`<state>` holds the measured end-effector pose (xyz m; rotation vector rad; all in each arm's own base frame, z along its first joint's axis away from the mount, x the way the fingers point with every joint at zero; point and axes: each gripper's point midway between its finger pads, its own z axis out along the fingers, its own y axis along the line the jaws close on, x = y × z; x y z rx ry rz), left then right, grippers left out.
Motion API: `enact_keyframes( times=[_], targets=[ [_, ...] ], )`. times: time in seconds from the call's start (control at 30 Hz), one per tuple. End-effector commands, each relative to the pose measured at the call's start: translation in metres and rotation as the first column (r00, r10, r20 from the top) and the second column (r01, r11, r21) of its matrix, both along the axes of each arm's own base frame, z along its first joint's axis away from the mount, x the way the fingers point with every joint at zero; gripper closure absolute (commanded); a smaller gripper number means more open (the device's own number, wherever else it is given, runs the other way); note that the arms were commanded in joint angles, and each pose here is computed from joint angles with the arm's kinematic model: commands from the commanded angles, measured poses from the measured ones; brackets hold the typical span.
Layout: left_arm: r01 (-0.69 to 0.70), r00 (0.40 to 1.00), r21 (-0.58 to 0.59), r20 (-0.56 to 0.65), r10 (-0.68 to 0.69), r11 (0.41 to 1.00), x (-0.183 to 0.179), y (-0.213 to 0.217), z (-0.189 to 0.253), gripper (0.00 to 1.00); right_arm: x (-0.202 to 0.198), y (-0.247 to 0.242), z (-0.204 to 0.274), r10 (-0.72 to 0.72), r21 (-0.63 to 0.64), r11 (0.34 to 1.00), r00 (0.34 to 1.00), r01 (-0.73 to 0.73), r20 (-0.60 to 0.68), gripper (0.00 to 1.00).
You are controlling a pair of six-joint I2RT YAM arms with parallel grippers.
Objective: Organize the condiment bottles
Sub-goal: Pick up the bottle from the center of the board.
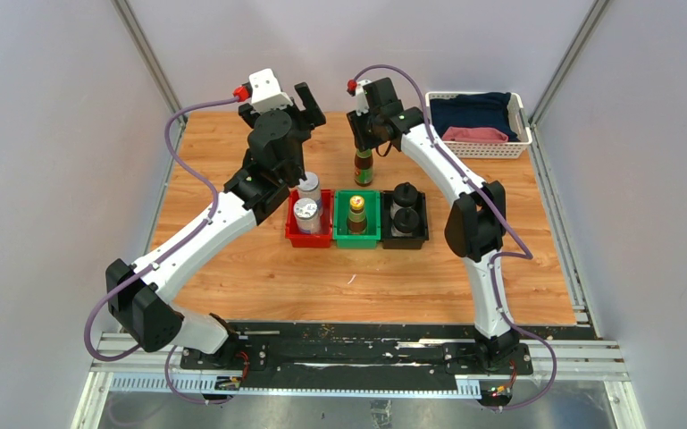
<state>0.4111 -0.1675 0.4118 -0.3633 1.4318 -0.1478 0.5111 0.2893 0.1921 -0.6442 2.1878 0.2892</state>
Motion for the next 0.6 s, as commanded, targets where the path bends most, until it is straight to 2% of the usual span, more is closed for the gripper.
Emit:
enact_keyframes(
  times=[0.0, 0.57],
  targets=[
    [-0.039, 0.999, -0.017, 0.024, 0.040, 0.999, -0.004, 0.012, 0.009, 0.13, -0.001, 0.012, 0.082, 0.029, 0.088, 0.995, 0.983, -0.045, 0.181, 1.00],
    [-0.044, 0.999, -0.019, 0.029, 0.045, 0.999, -0.005, 0.014, 0.012, 0.13, -0.010, 0.013, 0.107, 0.039, 0.095, 0.994, 0.973, -0.062, 0.229, 1.00]
  ],
)
